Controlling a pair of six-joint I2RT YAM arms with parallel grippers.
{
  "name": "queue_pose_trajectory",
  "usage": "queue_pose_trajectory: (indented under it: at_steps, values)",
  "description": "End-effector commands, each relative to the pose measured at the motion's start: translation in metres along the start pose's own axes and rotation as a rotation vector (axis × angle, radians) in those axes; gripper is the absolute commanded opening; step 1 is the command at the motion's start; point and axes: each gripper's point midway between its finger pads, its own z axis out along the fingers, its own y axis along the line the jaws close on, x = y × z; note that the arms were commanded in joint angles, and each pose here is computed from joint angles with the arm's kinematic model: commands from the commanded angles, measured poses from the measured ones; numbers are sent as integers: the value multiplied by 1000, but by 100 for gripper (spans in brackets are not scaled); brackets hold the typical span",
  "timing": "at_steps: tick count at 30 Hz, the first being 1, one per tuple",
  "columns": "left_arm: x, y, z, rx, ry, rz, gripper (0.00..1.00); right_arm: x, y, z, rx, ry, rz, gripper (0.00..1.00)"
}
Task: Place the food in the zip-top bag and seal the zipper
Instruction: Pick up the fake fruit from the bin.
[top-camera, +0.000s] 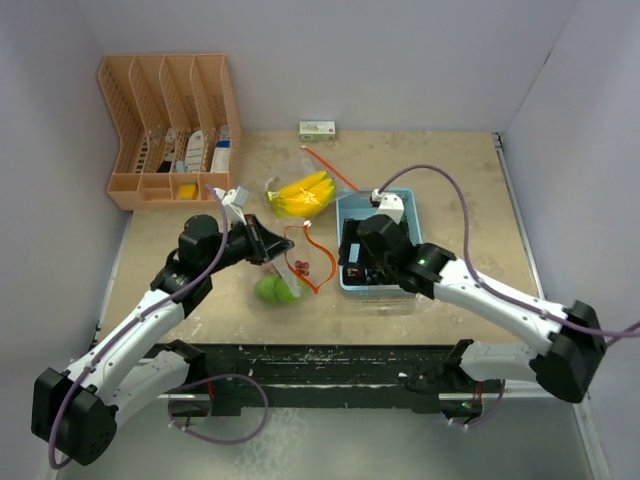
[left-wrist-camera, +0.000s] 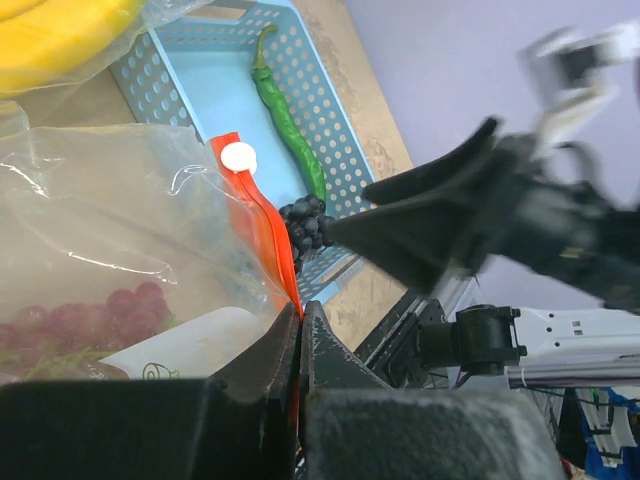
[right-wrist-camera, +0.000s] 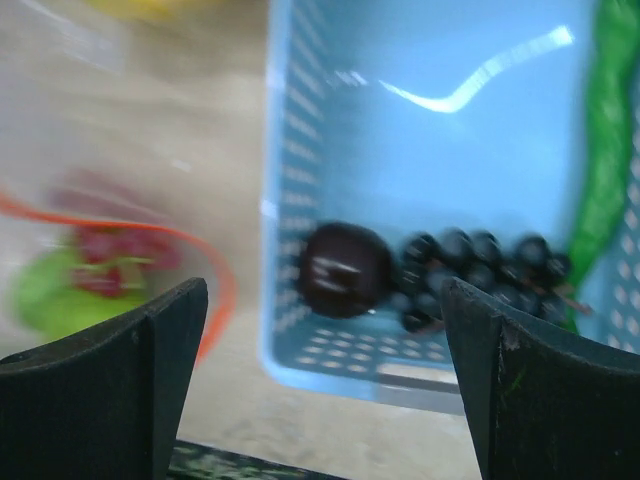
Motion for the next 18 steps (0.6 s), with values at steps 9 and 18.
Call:
queue_pose_trajectory:
  at_steps: [9,18]
  values:
    - [-24,-30,-18,55,-84,106,0,83,-119,26,350,289,1,99]
    - [-25,-31,-21,53,-83,114,0,111,-123,62,342,414,-122,100]
